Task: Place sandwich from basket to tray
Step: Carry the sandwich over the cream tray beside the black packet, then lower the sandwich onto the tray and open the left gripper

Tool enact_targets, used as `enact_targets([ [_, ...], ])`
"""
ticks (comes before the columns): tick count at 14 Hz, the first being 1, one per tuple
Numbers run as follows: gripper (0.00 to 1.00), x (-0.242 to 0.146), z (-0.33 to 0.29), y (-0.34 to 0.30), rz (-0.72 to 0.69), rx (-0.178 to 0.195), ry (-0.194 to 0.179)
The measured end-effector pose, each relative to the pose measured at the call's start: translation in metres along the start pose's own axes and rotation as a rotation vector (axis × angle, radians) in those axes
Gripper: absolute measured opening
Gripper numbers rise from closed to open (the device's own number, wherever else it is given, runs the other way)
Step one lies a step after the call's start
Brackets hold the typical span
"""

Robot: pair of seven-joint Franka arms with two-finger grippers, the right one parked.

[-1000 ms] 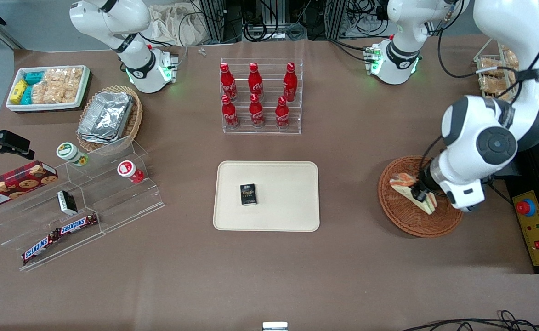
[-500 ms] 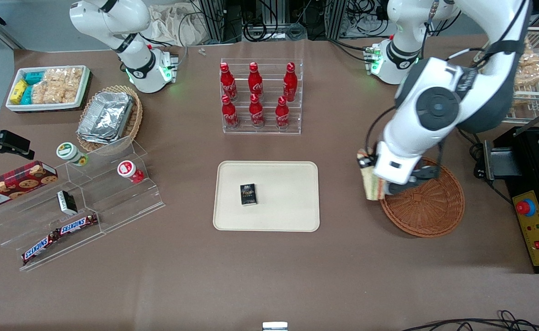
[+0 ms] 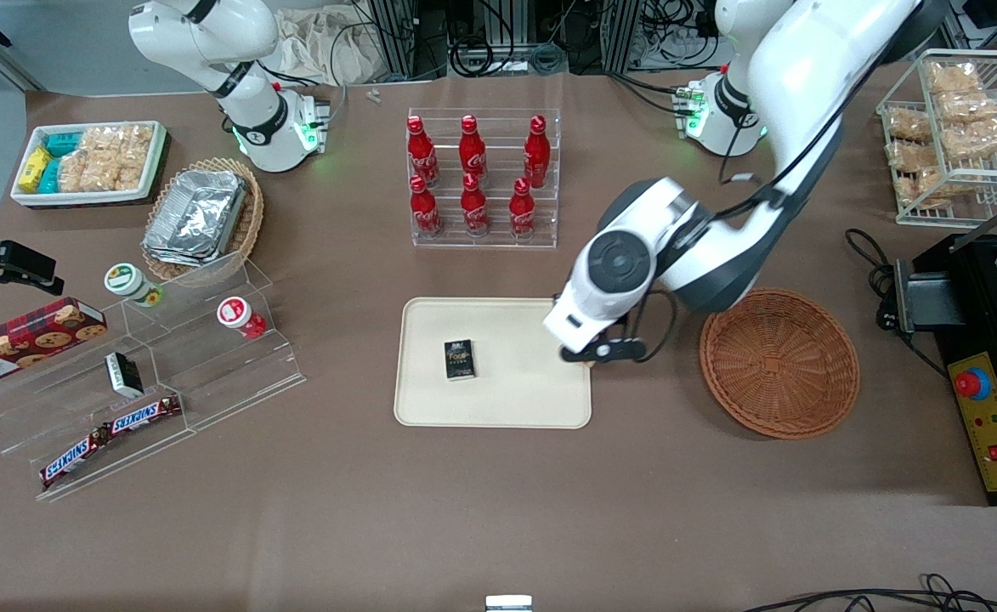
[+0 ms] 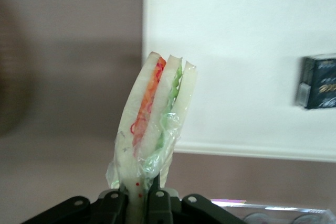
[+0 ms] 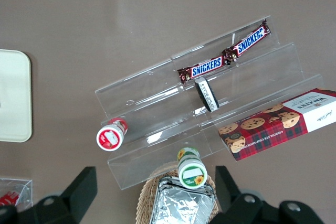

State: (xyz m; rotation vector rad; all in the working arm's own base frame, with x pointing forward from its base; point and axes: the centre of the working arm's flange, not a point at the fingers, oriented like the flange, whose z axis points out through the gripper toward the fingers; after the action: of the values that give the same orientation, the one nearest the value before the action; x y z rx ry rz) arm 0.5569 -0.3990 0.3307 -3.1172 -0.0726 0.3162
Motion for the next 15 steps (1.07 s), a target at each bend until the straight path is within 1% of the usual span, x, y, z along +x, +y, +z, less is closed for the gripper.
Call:
enact_targets([
  [2,0.15,0.018,0.021,0.009,-0.027,-0.024,0.009],
  [3,0.15,0.025,0.030,0.010,-0.041,-0.033,0.022],
  [4,0.15,0.031,0.040,0.012,-0.058,-0.037,0.044],
  [5,0.15,0.034,0.050,0.014,-0.077,-0.029,0.067],
  [6,0.15,0.036,0.059,0.016,-0.094,-0.017,0.083],
  [8,0.15,0.036,0.075,0.021,-0.112,-0.004,0.091],
  [10,0.18,0.035,0.081,0.024,-0.114,-0.002,0.088],
  [13,0.43,0.031,0.085,0.029,-0.106,0.003,0.083],
  [14,0.54,0.029,0.087,0.031,-0.103,0.006,0.080],
  [15,0.63,0.027,0.092,0.033,-0.099,0.014,0.073],
])
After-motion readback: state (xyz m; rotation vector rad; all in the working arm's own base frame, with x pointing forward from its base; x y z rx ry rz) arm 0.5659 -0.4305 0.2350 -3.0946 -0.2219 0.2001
